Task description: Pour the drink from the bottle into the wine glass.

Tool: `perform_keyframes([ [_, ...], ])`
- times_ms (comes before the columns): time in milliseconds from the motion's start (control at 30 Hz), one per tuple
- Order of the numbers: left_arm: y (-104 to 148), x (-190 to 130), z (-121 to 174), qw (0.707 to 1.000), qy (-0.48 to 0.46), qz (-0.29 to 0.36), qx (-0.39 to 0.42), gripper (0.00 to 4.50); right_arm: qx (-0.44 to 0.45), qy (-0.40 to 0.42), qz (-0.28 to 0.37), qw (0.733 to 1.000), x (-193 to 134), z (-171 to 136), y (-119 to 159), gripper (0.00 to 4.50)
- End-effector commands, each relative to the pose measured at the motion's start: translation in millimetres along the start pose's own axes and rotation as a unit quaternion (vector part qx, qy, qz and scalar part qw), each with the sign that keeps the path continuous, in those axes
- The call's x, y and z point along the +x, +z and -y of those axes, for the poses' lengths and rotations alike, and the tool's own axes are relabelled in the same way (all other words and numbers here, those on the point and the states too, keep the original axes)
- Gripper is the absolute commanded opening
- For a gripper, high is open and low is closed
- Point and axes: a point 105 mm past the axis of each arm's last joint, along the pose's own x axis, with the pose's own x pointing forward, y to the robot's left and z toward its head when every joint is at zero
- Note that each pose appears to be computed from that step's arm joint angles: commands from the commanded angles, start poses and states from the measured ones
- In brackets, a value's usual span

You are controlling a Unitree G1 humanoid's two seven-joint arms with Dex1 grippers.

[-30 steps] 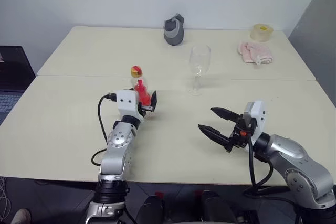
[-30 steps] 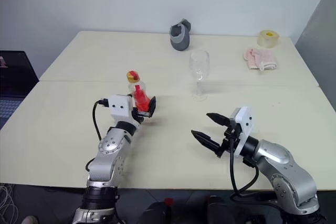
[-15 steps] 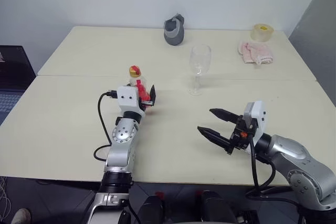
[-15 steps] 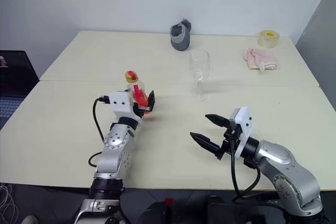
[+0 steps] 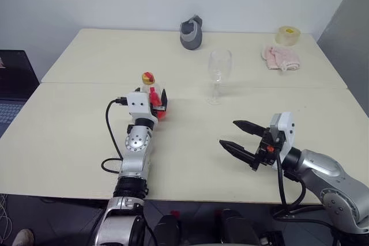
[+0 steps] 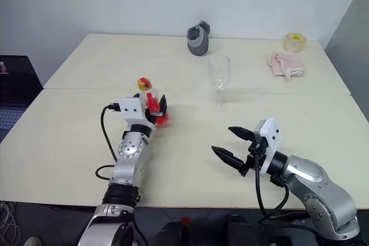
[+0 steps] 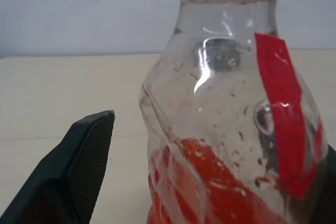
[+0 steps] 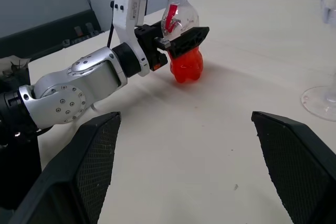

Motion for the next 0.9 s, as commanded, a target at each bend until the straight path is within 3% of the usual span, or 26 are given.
perform_keyframes([
  [33, 11, 8, 0, 1.0, 0.005, 0.028, 0.007, 4.49, -0.015, 0.007, 0.018, 1.0, -2, -6, 13, 4.27],
  [300, 13, 14, 11, 0.999, 0.005, 0.04, 0.0, 4.49, -0.016, -0.001, 0.019, 1.0, -3, -3, 15, 4.27],
  [433, 13, 13, 11, 0.999, 0.009, 0.043, -0.005, 3.65, -0.015, -0.001, 0.019, 1.0, -2, -4, 15, 4.27],
  [667, 13, 6, 8, 0.999, 0.012, 0.04, -0.007, 1.54, -0.015, -0.001, 0.019, 1.0, -1, -2, 15, 4.27],
  [900, 21, 4, -1, 0.999, 0.003, 0.042, -0.006, 1.38, -0.019, 0.001, 0.02, 1.0, 4, 2, 18, 4.27],
])
